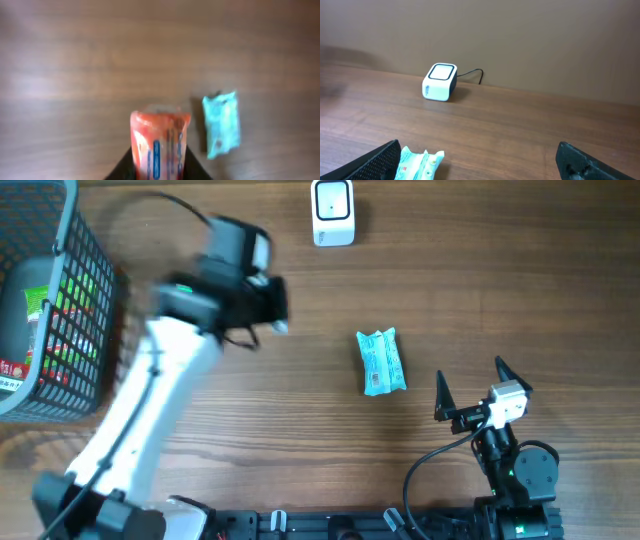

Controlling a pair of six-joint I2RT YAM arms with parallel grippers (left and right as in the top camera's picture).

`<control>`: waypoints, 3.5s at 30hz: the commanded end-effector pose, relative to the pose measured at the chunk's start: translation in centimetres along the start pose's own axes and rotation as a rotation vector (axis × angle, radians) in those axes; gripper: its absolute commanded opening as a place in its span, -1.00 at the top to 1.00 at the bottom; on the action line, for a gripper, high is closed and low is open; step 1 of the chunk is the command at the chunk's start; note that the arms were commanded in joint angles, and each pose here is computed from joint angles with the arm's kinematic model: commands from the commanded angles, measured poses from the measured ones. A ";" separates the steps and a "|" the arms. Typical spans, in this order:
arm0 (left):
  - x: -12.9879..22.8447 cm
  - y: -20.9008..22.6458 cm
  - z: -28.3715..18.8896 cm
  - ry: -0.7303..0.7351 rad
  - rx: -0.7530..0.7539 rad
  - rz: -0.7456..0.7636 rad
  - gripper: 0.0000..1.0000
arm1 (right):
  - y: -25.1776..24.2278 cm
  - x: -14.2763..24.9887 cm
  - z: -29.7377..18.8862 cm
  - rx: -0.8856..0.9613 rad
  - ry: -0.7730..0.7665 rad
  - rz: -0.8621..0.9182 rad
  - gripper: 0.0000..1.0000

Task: Scan the item barcode
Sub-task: 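Place the small orange box beside the green packet with the left gripper, then reach the left gripper into the basket and grasp the green snack bag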

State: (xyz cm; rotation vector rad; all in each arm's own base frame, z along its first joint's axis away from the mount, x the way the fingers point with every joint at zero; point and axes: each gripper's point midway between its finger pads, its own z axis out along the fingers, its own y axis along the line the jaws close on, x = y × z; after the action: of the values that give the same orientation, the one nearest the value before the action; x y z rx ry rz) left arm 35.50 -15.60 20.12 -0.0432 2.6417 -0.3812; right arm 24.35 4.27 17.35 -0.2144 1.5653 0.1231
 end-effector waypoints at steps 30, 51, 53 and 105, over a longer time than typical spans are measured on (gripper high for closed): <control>7.3 -8.1 13.0 -0.036 -0.050 0.124 -1.00 | 0.0 -0.2 0.0 0.002 -0.008 -0.014 -0.99; -8.7 39.9 -23.6 -0.497 -0.759 -0.660 -1.00 | 0.0 -0.2 0.0 0.002 -0.008 -0.014 -0.99; -7.2 42.9 -23.0 -0.466 -0.741 -0.725 -1.00 | 0.0 -0.2 0.0 0.002 -0.008 -0.014 -0.99; -14.5 18.9 -33.2 -0.800 -0.232 -0.297 0.92 | 0.0 -0.2 0.0 0.002 -0.008 -0.014 -1.00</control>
State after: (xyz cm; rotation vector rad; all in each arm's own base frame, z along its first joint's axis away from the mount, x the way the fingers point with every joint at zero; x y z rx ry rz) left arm 32.66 18.59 53.93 -0.5394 1.6989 0.2024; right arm 24.35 4.27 17.38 -0.2141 1.5641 0.1228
